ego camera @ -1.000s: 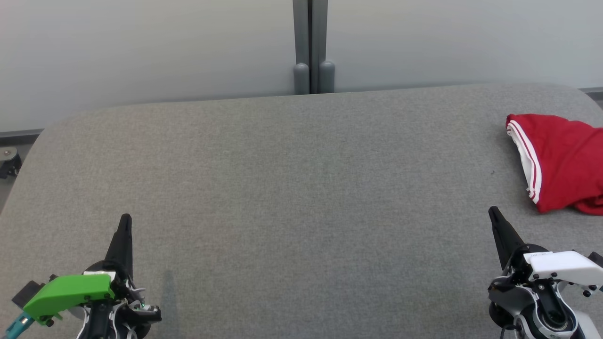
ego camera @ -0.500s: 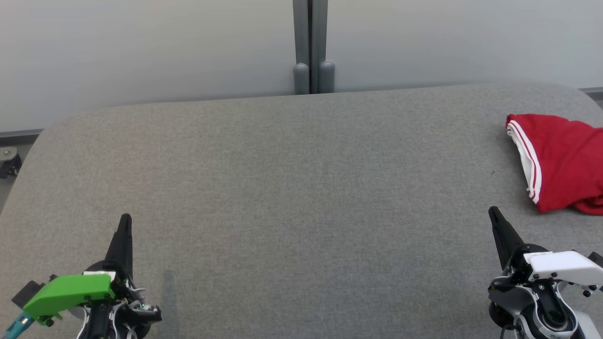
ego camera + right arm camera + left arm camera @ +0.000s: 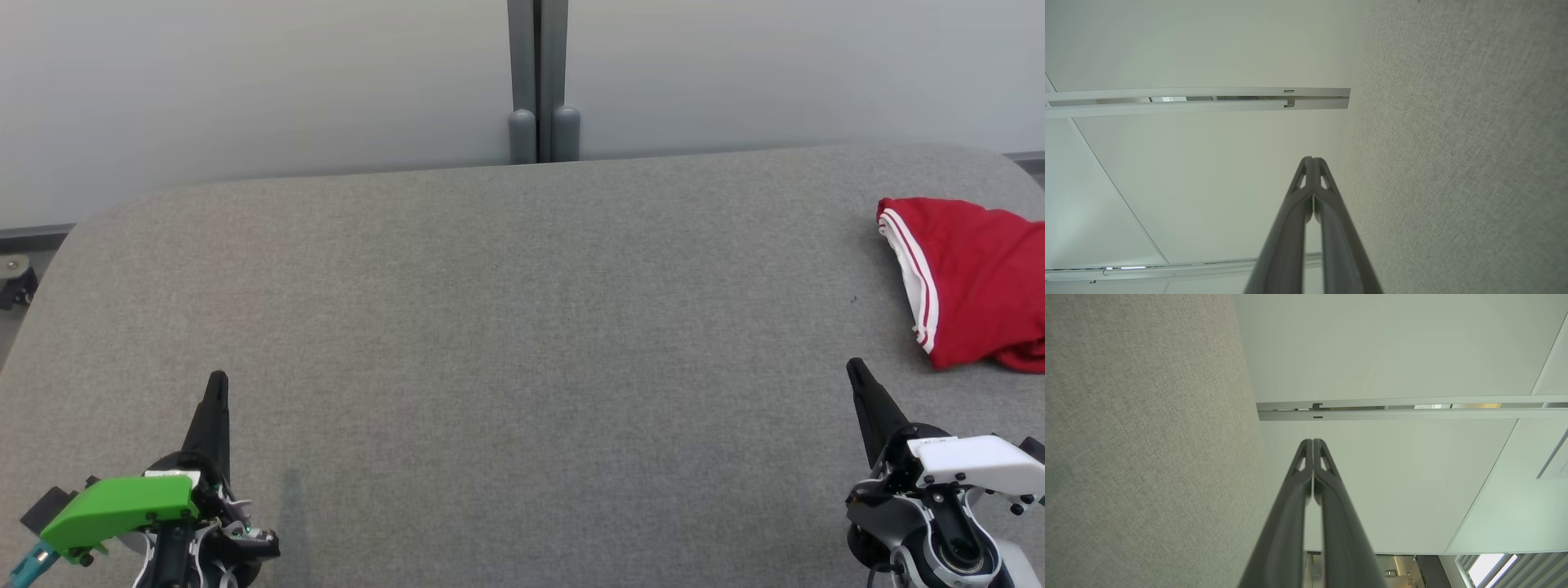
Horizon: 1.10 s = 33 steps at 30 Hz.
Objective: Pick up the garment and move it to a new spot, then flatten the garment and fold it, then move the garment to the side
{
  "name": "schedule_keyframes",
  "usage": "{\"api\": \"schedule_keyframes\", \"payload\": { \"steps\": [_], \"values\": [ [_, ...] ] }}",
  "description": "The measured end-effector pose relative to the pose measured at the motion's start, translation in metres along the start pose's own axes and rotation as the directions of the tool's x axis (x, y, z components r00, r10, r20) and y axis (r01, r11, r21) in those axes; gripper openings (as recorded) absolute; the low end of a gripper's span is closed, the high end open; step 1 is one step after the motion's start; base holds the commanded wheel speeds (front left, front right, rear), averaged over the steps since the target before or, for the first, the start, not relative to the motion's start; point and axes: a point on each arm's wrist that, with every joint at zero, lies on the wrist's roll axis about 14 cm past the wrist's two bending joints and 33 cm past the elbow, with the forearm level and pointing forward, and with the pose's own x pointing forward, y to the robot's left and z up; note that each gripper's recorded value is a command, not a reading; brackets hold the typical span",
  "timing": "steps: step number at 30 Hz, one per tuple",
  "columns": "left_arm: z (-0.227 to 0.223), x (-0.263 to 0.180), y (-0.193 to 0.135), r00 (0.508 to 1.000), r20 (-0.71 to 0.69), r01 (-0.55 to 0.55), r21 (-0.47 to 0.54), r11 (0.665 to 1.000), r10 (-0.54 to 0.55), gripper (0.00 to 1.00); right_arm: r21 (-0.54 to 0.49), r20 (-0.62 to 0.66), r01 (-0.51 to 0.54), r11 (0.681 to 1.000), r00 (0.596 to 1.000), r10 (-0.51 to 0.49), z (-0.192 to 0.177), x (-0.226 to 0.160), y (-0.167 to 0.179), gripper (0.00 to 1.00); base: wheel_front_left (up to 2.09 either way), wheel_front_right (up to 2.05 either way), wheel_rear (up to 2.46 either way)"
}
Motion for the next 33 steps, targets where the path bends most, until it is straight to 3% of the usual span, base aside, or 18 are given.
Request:
{"api": "schedule_keyframes", "payload": {
  "steps": [33],
  "values": [
    [0.0, 0.0, 0.0, 1.0, 0.0, 0.0, 0.0, 1.0, 0.0, 0.0, 0.0, 0.0, 0.0, 1.0, 1.0, 0.0, 0.0, 0.0, 0.0, 0.0, 0.0, 0.0, 0.0]
  ]
}}
